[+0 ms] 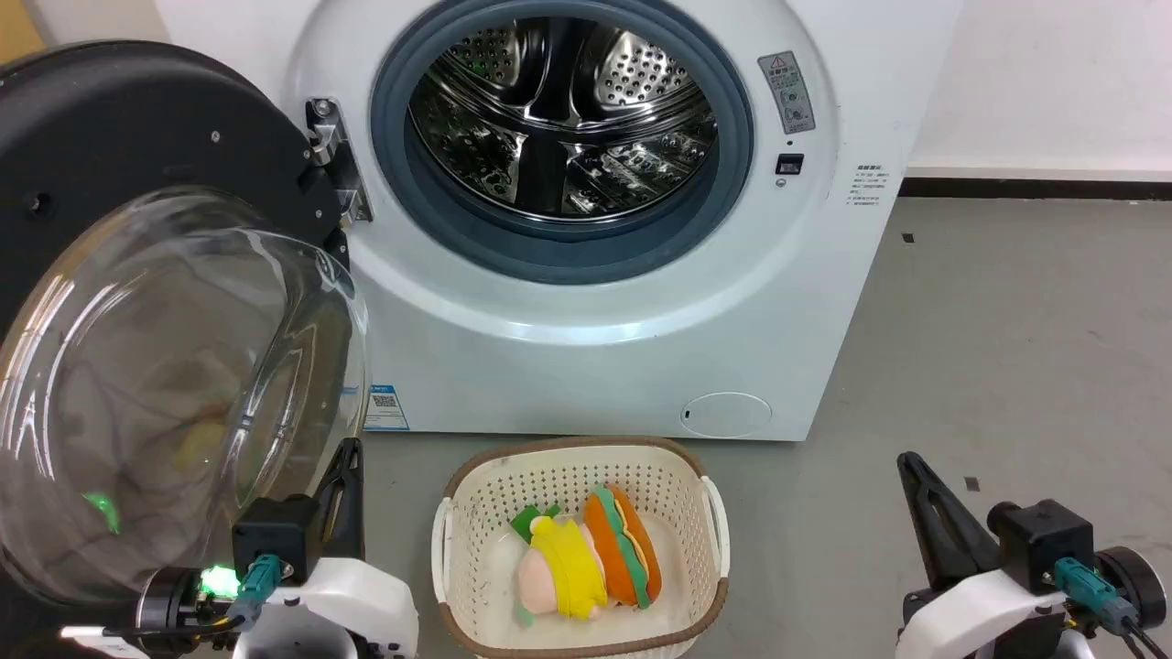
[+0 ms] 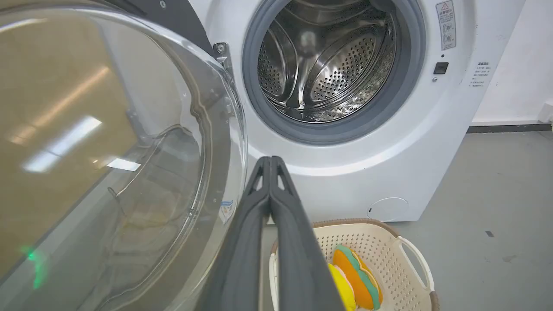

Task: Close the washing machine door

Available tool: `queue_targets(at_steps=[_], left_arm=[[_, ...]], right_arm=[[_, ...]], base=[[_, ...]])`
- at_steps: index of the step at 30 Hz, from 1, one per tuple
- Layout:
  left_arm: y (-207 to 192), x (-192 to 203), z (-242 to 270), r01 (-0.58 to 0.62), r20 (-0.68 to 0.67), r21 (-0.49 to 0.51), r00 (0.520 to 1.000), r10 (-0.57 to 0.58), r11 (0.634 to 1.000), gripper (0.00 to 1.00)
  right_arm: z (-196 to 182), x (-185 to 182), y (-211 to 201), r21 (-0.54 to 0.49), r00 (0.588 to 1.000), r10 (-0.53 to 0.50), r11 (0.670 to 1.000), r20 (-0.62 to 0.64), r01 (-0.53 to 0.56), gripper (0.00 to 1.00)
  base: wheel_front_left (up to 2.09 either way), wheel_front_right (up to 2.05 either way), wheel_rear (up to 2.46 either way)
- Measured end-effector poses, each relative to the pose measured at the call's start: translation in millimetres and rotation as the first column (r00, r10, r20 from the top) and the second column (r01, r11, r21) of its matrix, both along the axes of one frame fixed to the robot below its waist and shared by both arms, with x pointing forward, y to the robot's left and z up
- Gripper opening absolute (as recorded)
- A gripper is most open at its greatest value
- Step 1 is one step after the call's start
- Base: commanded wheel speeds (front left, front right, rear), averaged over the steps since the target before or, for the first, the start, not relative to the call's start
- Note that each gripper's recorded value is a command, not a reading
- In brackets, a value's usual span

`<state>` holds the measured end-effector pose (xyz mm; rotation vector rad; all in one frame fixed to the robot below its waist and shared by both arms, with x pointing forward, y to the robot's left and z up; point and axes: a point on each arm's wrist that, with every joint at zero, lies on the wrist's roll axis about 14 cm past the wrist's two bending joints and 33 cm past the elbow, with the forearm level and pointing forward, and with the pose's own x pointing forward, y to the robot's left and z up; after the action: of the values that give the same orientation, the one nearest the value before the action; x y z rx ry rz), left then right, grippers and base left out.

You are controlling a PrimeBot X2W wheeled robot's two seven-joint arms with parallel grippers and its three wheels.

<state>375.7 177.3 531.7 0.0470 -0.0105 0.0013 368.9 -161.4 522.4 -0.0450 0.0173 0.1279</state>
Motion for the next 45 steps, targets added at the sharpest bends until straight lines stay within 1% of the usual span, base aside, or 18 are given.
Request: queue_targets(at_steps=[23,24,36,37,38,39,45], left_arm=[[0.0,0.0,0.0,0.0,0.0,0.0,1.0,0.0,1.0,0.0],[0.0,0.1,-0.1,0.0,0.0,0.0,1.0,0.0,1.0,1.0],[-1.2,0.1,-0.7,-0.008,0.005,0.0,1.0,0.008,1.0,1.0],[-1.5,0.1,-0.5,-0.008,0.008,0.0,1.0,0.008,1.0,0.65],[-1.4,0.0,-0.2,-0.01,0.011,0.0,1.0,0.01,1.0,0.25],[-1.2,-0.1,-0.4,-0.012,0.011,0.0,1.0,0.012,1.0,0.0],[-0.3,-1.0,-0.2,-0.02,0.018,0.0,1.0,0.02,1.0,0.0]], right_arm=[[0.0,0.0,0.0,0.0,1.0,0.0,1.0,0.0,0.0,0.0],[-0.2,0.0,-0.1,0.0,1.0,0.0,1.0,-0.001,0.0,1.0],[0.3,0.3,-4.4,0.017,1.0,-0.013,1.0,0.006,0.013,1.0],[0.2,0.4,-4.9,0.021,1.0,-0.014,1.0,0.007,0.014,1.0],[0.7,0.4,-5.3,0.022,1.0,-0.016,1.0,0.01,0.015,1.0],[1.1,0.5,-5.9,0.023,1.0,-0.017,1.0,0.013,0.017,1.0],[1.8,1.6,-7.4,0.033,1.0,-0.022,0.999,0.022,0.021,1.0]], base=[[0.0,0.0,0.0],[0.0,0.0,0.0],[0.0,0.0,0.0],[0.0,0.0,0.0],[0.0,0.0,0.0],[0.0,0.0,0.0],[0.0,0.0,0.0]])
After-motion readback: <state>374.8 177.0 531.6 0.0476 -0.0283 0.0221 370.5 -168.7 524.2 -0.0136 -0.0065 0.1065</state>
